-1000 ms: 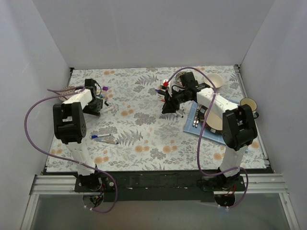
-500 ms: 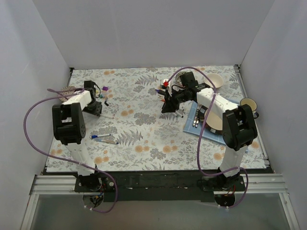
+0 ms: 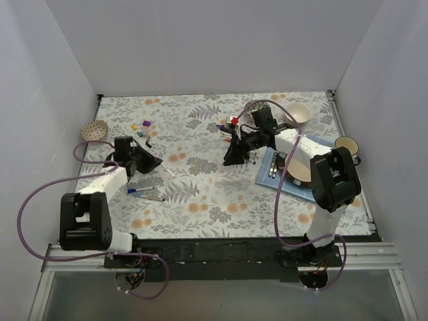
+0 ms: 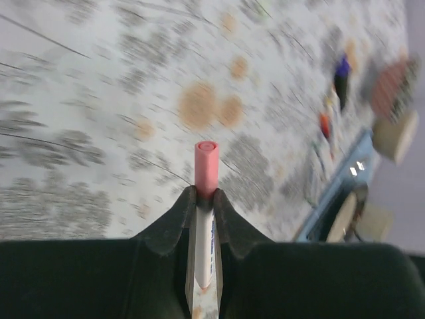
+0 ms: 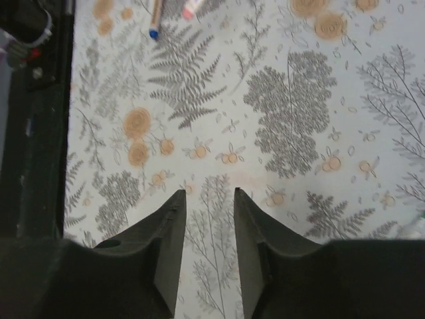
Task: Open the pen caps
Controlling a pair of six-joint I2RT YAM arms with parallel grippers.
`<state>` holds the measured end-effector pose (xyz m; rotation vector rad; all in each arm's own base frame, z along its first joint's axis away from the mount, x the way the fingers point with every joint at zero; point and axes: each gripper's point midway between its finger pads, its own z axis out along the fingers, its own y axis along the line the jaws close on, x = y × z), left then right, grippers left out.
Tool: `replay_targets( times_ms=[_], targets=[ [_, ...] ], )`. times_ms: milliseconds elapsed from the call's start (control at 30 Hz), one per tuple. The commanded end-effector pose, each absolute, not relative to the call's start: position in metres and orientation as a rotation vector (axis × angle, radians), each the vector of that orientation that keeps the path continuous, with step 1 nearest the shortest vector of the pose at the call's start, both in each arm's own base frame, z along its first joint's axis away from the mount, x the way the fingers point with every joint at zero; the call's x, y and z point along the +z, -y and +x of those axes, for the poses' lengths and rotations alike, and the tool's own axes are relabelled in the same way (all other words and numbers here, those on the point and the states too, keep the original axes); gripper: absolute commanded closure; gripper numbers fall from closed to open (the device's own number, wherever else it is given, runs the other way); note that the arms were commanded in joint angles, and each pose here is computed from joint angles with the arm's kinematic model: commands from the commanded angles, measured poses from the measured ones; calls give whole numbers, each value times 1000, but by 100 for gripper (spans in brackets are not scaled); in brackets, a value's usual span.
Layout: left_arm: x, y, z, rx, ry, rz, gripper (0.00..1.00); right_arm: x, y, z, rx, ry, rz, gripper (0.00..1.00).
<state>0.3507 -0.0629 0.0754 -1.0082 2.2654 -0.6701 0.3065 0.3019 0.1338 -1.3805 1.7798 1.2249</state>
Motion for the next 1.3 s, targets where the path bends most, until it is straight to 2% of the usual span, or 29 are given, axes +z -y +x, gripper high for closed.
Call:
replay_targets(
  times_ms=[0,167,233,433,700,1000,1100,1133,1200,1233,1267],
  targets=[
    [147,143,353,-1085,-2043,-463,100,172,-315,271,1552,-1660,-1258,52],
    [174,202,336,-1216,-1919,-224,100,178,-319,252,1634,-1639,-1078,32],
    [177,210,333,-1223,-1890,-216,100,181,-324,263,1590,-1693,-962,25],
    [186,238,333,-1246,-1832,-212,100,180,-339,252,1616,-1744,-895,21],
    [188,274,323,-1290,-1832,-161,100,168,-348,249,1625,-1790,-884,22],
    [198,282,317,-1320,-1801,-132,100,160,-349,256,1587,-1842,-845,37],
    [199,282,314,-1328,-1795,-126,100,159,-349,256,1611,-1840,-831,51],
    [199,282,314,-1330,-1792,-129,100,160,-350,255,1618,-1838,-829,67],
    [203,283,312,-1349,-1775,-111,100,161,-351,254,1631,-1834,-834,85],
    [205,284,310,-1353,-1768,-94,100,161,-350,256,1631,-1836,-829,98],
    [208,284,309,-1341,-1754,-59,100,162,-350,255,1635,-1838,-829,99]
  ],
)
